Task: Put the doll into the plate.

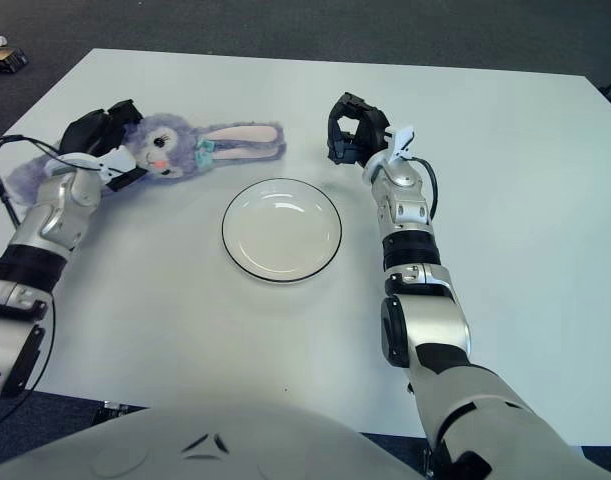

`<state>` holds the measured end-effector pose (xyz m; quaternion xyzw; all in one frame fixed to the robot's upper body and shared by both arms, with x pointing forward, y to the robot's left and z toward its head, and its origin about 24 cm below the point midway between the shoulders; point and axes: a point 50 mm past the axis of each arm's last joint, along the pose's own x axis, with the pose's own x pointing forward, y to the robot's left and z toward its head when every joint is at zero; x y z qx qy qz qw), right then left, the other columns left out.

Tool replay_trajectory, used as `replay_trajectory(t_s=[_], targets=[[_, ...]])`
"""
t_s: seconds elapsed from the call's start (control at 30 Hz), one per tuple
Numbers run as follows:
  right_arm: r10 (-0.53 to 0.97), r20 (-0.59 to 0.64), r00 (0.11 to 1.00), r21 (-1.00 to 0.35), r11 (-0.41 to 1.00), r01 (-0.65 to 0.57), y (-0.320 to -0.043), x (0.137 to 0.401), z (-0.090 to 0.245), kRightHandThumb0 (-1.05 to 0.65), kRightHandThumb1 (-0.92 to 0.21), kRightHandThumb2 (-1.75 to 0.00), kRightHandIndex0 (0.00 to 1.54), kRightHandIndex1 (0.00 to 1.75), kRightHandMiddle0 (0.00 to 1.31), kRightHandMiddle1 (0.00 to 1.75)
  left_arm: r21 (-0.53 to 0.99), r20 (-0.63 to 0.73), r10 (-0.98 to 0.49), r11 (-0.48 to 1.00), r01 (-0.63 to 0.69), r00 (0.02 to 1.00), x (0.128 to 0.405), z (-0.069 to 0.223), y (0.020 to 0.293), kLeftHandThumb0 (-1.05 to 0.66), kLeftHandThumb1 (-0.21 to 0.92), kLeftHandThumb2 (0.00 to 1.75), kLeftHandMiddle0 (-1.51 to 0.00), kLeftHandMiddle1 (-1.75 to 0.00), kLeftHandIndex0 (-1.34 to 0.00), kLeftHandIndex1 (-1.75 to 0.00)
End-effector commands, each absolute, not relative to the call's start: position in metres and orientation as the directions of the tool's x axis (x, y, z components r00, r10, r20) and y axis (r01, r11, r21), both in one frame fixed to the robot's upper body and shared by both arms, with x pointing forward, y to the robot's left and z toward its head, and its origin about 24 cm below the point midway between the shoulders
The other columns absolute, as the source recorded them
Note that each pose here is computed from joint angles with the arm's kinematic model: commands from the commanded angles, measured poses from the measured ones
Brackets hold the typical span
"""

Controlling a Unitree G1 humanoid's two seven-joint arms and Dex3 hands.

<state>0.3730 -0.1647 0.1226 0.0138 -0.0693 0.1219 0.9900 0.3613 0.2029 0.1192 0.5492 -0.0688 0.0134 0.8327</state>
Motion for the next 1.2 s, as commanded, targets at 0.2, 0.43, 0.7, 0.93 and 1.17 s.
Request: replay_trajectory(t_s=[0.2, 0.43, 0.7, 0.93, 1.17], targets=[[0.210, 0.226, 0.951, 0.004, 0.976, -0.216, -0.168, 0.369, 0.132, -0.48, -0.33, -1.30, 1.28, 1.75, 0.61, 1.75, 0.864, -0.011, -0.129, 0.498, 0.075, 0.992, 0.373, 0.092, 0.172, 0.00, -0.04, 1.68, -0.90, -1.62, -0.67, -1.75], [0.182, 0.297, 0.937, -0.035, 0.983, -0.179, -0.169, 0.366, 0.142, -0.48, -0.31, -1.32, 1.28, 1.75, 0.62, 1.75, 0.855, -0.022, -0.150, 0.510, 0.096, 0.988, 0.381, 0.094, 0.154, 0.00, -0.02, 1.66, -0.89, -1.61, -0.66, -1.75], [0.187, 0.387, 0.903, -0.151, 0.979, -0.138, -0.168, 0.363, 0.151, -0.48, -0.31, -1.32, 1.28, 1.75, 0.62, 1.75, 0.822, -0.045, -0.162, 0.554, 0.129, 0.986, 0.388, 0.095, 0.140, 0.00, 0.00, 1.63, -0.88, -1.60, -0.64, -1.75], [0.214, 0.457, 0.864, -0.267, 0.959, -0.096, -0.163, 0.361, 0.157, -0.48, -0.32, -1.32, 1.28, 1.75, 0.62, 1.75, 0.812, -0.053, -0.172, 0.566, 0.143, 0.984, 0.396, 0.099, 0.124, 0.00, 0.02, 1.61, -0.86, -1.62, -0.62, -1.75], [0.253, 0.517, 0.818, -0.393, 0.919, -0.035, -0.155, 0.357, 0.164, -0.48, -0.31, -1.32, 1.29, 1.75, 0.62, 1.75, 0.822, -0.076, -0.211, 0.540, 0.181, 0.974, 0.400, 0.105, 0.109, 0.00, 0.04, 1.59, -0.86, -1.61, -0.61, -1.75]])
